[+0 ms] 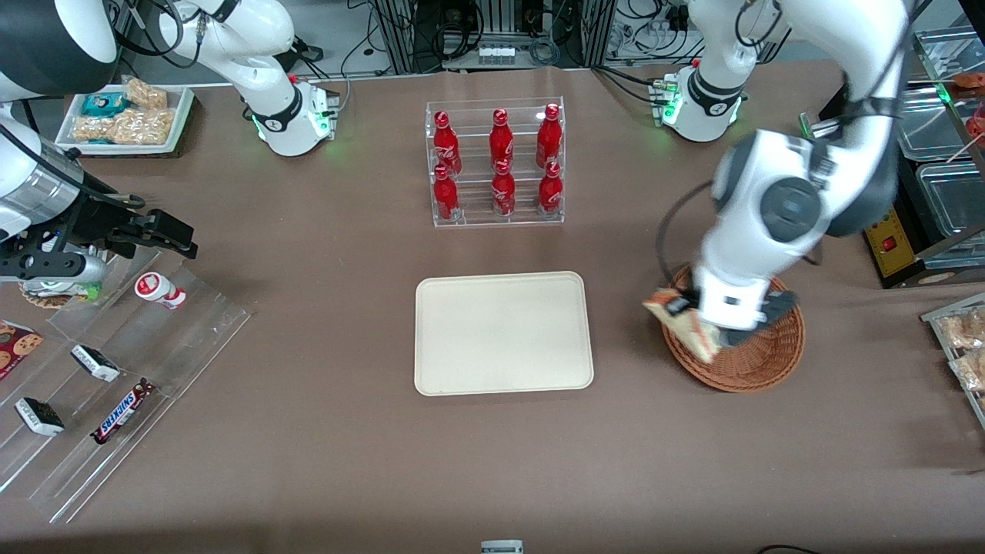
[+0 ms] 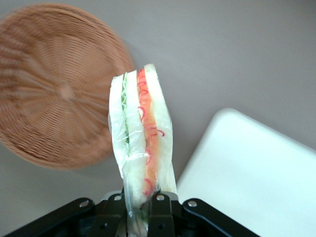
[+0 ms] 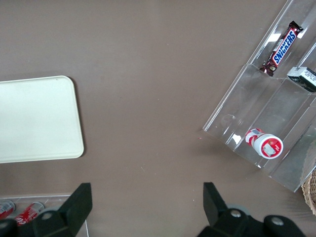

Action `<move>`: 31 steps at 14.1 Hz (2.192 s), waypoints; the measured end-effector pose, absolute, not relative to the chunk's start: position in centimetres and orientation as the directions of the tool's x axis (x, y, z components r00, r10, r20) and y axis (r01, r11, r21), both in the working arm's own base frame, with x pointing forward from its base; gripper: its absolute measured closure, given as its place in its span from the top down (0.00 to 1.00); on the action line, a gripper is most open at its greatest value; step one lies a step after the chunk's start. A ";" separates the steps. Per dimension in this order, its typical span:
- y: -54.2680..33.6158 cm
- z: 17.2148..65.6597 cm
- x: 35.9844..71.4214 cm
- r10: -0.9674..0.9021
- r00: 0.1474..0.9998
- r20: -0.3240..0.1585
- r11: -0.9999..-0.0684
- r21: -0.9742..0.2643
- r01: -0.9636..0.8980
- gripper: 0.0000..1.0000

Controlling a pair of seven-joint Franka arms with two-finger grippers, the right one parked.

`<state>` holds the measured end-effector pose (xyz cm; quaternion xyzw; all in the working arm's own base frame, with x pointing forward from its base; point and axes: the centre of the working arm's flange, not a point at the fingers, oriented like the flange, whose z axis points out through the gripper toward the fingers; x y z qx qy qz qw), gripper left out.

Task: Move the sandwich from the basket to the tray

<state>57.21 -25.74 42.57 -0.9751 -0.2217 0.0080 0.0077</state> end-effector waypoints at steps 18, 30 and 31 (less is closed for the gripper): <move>-50.3 26.1 51.8 -0.174 0.983 0.062 -0.984 0.029 -0.176 0.14; -47.4 35.1 55.0 -0.070 0.993 0.099 -0.997 0.032 -0.073 1.00; -44.5 38.3 56.4 -0.026 0.995 0.094 -0.999 0.019 -0.028 1.00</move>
